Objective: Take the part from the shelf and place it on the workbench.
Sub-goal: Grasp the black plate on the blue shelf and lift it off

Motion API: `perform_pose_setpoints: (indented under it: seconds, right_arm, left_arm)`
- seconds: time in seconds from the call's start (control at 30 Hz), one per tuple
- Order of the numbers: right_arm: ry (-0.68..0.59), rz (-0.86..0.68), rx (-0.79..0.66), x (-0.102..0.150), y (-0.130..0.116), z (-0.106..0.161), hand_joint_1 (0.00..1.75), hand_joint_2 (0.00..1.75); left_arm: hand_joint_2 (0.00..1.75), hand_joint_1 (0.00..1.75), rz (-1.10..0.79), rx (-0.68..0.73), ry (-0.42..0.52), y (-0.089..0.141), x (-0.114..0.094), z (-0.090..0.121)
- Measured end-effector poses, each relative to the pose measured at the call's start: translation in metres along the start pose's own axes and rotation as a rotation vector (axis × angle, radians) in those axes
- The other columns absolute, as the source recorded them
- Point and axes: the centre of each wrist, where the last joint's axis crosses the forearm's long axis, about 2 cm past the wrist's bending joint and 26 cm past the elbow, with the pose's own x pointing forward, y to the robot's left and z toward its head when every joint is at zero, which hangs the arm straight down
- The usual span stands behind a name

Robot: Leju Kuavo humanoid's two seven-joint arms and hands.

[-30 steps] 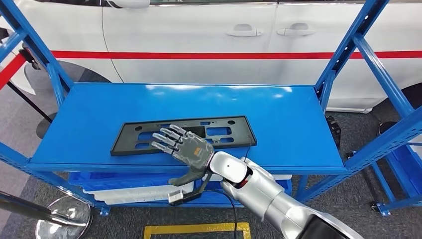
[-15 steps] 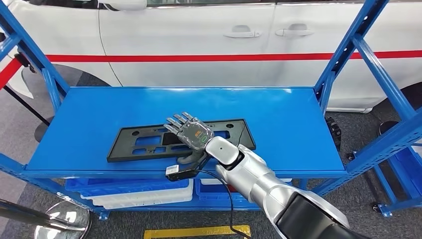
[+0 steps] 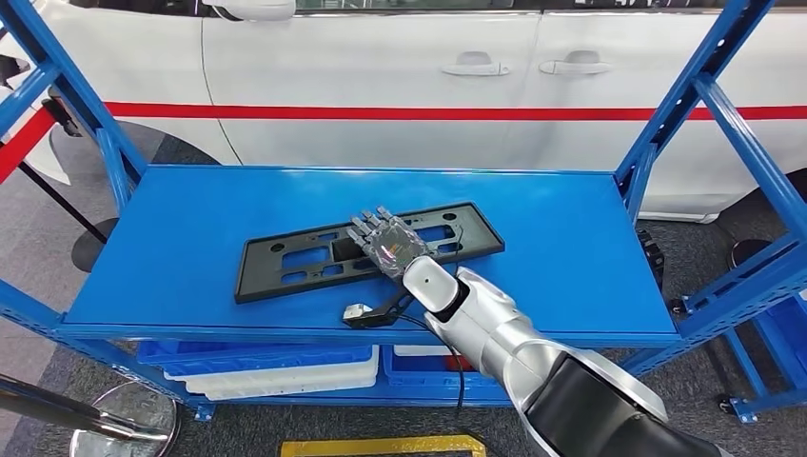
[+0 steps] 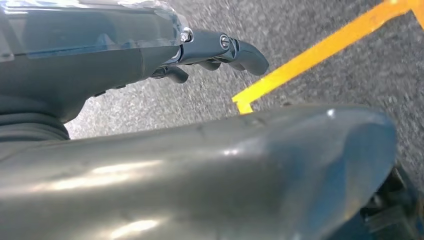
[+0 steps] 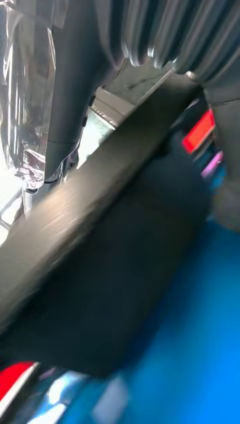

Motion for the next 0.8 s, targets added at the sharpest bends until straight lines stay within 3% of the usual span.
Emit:
perform_pose_setpoints:
  seconds: [0.2, 0.53, 0.7, 0.8]
  right_arm:
    - [-0.027, -0.027, 0.002, -0.004, 0.0, 0.0, 1.75, 1.75]
    - [-0.037, -0.281, -0.127, -0.017, -0.008, -0.003, 1.75, 1.75]
    - [-0.129, -0.667, -0.306, -0.039, -0.037, -0.01, 1.75, 1.75]
    - [-0.189, -0.956, -0.443, -0.067, -0.078, -0.012, 1.75, 1.75]
  left_arm:
    - [0.0, 0.0, -0.001, 0.001, -0.006, 0.001, 0.001, 0.0]
    - [0.0, 0.0, 0.0, 0.008, -0.018, 0.003, 0.0, -0.001]
    - [0.0, 0.0, 0.006, 0.013, -0.025, 0.004, -0.002, -0.001]
    - [0.0, 0.0, 0.02, 0.024, -0.018, 0.005, -0.004, -0.001]
